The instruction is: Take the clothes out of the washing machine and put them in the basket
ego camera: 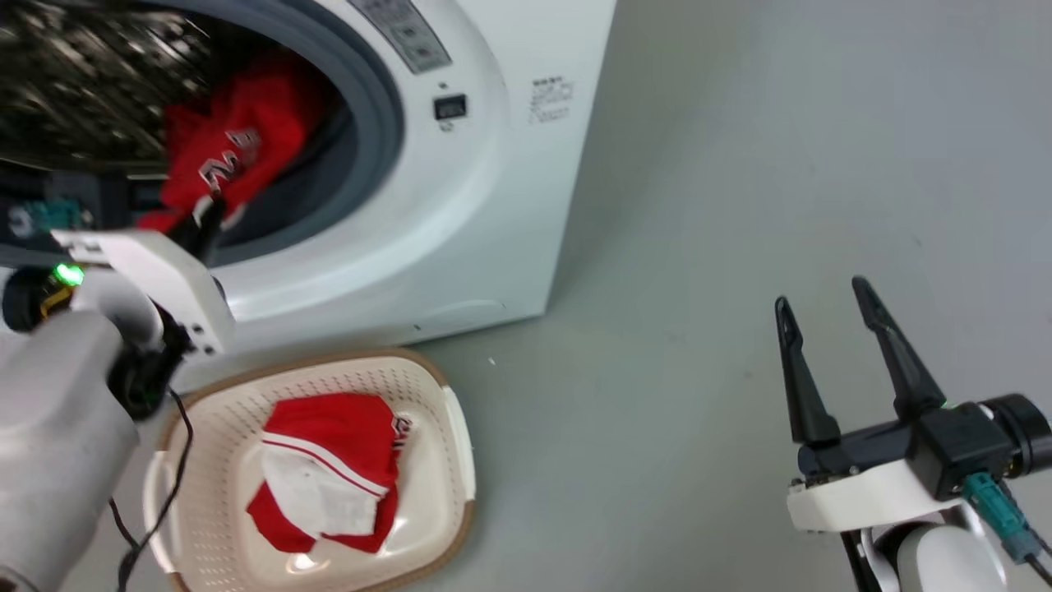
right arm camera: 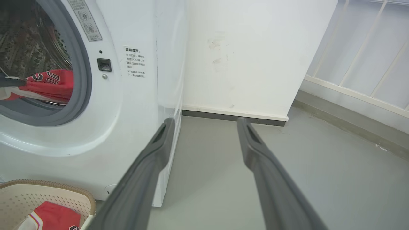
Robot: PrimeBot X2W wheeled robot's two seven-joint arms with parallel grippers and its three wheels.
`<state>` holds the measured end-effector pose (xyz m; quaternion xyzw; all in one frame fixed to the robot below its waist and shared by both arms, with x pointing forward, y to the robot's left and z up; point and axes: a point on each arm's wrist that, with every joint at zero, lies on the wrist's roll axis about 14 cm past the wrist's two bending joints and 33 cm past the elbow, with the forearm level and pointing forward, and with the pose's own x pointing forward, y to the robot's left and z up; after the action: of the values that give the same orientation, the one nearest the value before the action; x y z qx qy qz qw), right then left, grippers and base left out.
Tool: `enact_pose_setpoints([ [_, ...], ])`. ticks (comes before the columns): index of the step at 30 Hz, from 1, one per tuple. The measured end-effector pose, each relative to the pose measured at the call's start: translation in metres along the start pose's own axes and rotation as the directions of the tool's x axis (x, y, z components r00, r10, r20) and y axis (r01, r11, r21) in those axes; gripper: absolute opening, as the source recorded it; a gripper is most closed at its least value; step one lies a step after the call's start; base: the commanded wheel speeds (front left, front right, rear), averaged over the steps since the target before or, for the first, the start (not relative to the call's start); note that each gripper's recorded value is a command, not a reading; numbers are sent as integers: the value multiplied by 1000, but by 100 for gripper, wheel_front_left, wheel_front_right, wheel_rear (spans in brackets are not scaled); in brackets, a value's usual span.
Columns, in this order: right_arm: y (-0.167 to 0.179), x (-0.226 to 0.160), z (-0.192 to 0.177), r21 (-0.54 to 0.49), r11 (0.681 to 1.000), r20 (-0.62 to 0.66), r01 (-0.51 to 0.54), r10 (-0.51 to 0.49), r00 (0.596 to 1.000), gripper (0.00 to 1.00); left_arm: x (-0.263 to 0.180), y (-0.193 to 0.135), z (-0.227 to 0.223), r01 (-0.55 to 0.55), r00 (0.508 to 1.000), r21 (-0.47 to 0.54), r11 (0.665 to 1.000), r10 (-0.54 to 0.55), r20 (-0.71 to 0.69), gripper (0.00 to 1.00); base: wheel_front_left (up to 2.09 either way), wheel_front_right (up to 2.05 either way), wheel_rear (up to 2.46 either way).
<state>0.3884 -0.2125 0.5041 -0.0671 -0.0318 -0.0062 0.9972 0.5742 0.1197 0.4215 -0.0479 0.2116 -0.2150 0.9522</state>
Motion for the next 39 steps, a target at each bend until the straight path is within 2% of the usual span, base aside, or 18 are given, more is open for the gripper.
enact_pose_setpoints([
  [5, 14, -9, 16, 17, 999, 45, -39, 38, 998, 100, -47, -4, 15, -19, 995, 23, 1000, 16, 100, 0, 0, 0, 0],
  [7, 19, -12, 22, 24, 998, 65, -55, 53, 996, 100, -65, -3, 25, -28, 989, 67, 997, 19, 144, 0, 0, 0, 0],
  [13, 37, -21, 36, 36, 993, 107, -109, 105, 989, 100, -115, -3, 49, -111, 962, 122, 986, 76, 261, 0, 0, 0, 0],
  [18, 47, -27, 49, 50, 989, 149, -139, 130, 980, 100, -158, -19, 92, -163, 897, 147, 976, 85, 434, 0, 0, 0, 0],
  [22, 52, -31, 52, 59, 986, 159, -157, 146, 976, 100, -188, -35, 99, -197, 851, 156, 968, 90, 517, 0, 0, 0, 0],
  [26, 62, -32, 56, 60, 981, 171, -186, 173, 970, 100, -206, -47, 94, -213, 827, 156, 965, 93, 554, 0, 0, 0, 0],
  [29, 61, -31, 56, 63, 981, 170, -185, 172, 970, 100, -207, -56, 76, -202, 846, 190, 961, 74, 528, 0, 0, 0, 0],
  [33, 60, -28, 51, 66, 982, 156, -179, 167, 974, 100, -199, -63, 45, -166, 883, 163, 973, 73, 463, 0, 0, 0, 0],
  [38, 60, -20, 45, 66, 982, 140, -177, 167, 976, 100, -180, -57, -2, -133, 939, 160, 978, 73, 335, 0, 0, 0, 0],
  [39, 60, -14, 40, 60, 983, 126, -176, 167, 978, 100, -170, -50, -23, -127, 959, 144, 981, 84, 270, 0, 0, 0, 0],
])
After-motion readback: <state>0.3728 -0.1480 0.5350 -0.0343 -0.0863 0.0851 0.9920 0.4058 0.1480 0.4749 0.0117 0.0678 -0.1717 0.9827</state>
